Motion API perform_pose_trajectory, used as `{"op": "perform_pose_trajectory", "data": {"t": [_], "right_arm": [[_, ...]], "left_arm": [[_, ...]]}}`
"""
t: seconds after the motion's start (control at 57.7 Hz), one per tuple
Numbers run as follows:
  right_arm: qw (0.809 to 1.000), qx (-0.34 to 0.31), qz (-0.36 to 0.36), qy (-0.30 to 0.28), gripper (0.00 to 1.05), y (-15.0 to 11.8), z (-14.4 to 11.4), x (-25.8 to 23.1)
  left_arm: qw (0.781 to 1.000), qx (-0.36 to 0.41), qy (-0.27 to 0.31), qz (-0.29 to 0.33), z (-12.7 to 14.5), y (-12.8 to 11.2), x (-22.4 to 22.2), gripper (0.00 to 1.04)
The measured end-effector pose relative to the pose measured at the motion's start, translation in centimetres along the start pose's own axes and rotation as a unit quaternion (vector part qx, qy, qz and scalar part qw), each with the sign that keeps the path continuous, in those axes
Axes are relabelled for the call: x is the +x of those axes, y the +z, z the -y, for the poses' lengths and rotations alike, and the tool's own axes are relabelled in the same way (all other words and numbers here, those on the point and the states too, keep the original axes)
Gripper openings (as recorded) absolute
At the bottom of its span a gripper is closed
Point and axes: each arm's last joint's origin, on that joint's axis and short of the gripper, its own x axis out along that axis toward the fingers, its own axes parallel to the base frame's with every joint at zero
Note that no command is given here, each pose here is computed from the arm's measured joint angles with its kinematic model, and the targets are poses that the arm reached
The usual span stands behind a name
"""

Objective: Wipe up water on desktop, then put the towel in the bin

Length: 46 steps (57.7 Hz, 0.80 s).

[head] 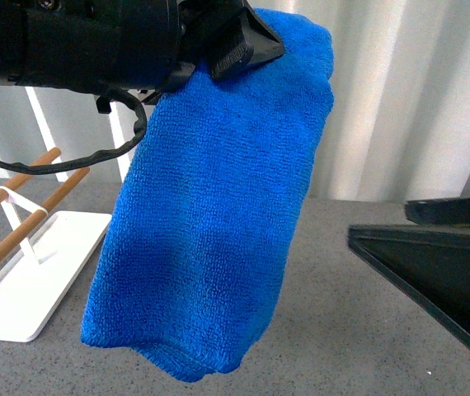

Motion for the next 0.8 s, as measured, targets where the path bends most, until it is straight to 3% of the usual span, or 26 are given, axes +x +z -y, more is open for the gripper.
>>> {"op": "perform_pose_trajectory", "data": {"t": [0.173, 0.711, 0.797], "right_arm": [[0.999, -0.007, 0.003, 0.038, 0.98, 0.8, -0.1, 3.1], [0.997, -0.020, 0.007, 0.071, 0.98, 1.8, -0.2, 10.4], [0.997, -0.018, 0.014, 0.074, 0.90, 2.1, -0.2, 11.0]], "left_arm": [[1.000, 0.000, 0.000, 0.000, 0.0, 0.0, 0.0, 0.06], [1.000, 0.000, 0.000, 0.000, 0.0, 0.0, 0.0, 0.06], [1.000, 0.000, 0.000, 0.000, 0.0, 0.0, 0.0, 0.06]]}}
